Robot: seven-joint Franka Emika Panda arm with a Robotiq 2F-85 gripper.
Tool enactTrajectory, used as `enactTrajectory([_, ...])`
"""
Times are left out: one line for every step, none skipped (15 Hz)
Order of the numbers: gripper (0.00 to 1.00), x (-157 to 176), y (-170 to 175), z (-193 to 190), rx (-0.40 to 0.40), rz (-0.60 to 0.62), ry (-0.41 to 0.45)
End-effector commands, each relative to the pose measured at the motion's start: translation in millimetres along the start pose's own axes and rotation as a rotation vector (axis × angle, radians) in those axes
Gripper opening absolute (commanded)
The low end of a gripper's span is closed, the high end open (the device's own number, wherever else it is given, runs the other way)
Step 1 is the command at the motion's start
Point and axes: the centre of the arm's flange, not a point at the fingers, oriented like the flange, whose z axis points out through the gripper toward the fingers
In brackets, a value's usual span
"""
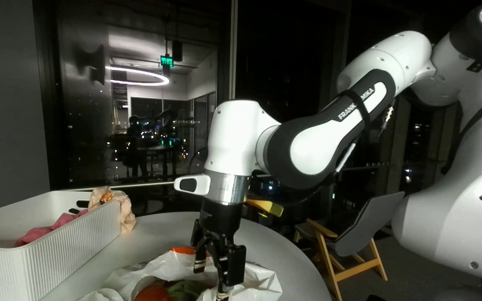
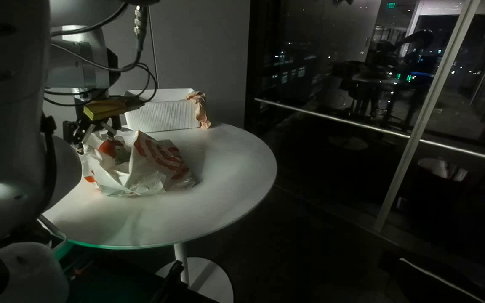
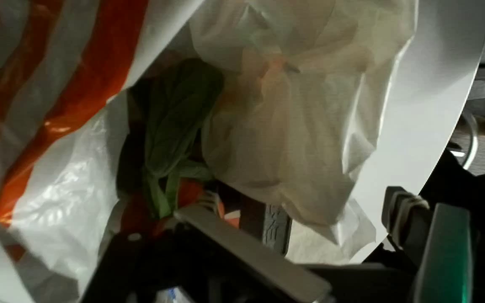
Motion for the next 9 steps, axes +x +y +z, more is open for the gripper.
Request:
enactTrajectory([0.99,-4,-33,-64,-0.101,0.032,-0.014])
enactTrajectory([1.0,-4,-38,-74,-0.117,0.046,-0.048])
enactTrajectory([1.0,-5,-42,-80,-0.12,0.051,-0.078])
enactTrajectory([1.0,-5,-47,-86,-0.124,0.053,-0.095])
enactTrajectory([1.0,2,-31,-57,-0.113,0.04,-0.09])
enactTrajectory([1.0,0,-36,-65,-0.114,0.044,-0.099])
enactTrajectory([1.0,-2,-37,-69,-0.113,0.048,-0.097])
enactTrajectory([1.0,-3,-38,-72,-0.111,0.05,-0.095])
enactTrajectory([1.0,-4,-38,-72,-0.11,0.051,-0.093])
